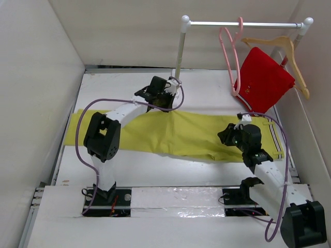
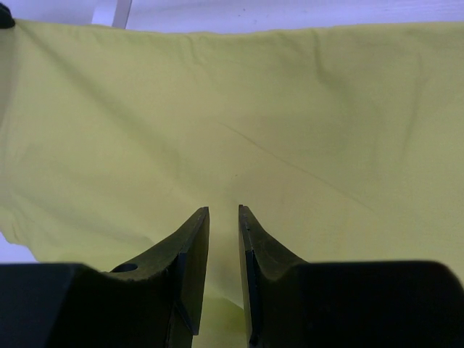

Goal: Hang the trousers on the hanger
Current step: Fold the trousers at the center of the board.

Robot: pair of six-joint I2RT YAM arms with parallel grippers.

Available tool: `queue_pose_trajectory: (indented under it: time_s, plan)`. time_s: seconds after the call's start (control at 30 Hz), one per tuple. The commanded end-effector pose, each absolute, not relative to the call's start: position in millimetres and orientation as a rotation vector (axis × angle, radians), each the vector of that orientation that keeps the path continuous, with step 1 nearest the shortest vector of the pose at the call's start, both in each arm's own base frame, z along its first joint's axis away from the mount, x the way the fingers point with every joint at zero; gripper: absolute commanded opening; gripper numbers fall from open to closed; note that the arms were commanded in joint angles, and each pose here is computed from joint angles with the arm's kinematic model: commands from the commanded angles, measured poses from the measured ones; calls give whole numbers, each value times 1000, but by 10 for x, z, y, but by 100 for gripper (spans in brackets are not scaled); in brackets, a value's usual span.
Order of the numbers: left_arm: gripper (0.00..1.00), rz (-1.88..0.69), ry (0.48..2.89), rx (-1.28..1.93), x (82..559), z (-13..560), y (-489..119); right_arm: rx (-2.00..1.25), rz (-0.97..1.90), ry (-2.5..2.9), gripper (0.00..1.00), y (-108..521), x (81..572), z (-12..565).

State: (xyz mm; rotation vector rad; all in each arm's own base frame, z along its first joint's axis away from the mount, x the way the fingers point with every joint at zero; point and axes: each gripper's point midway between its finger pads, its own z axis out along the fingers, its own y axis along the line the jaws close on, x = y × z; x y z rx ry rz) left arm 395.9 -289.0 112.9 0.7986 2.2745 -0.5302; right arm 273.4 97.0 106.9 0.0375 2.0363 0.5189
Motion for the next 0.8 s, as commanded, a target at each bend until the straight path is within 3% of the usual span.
queue_pose_trajectory:
  time_s: [0.0, 0.53, 0.7, 0.77]
  plan:
    - [0, -490, 2204, 773, 4193, 1307, -2979, 9, 527, 1927, 29, 1024, 2901, 1416]
    - [0, -315, 2308, 751, 4487, 617, -2893, 31, 506, 1938, 29, 1020, 2993, 1312]
    - [19, -256, 2299, 709, 4517, 617, -2799, 6, 497, 1941, 20, 1112, 2984, 1314]
    - [31, -231, 2283, 691, 4518, 700, -2749, -15, 508, 1941, 5, 1187, 2952, 1329]
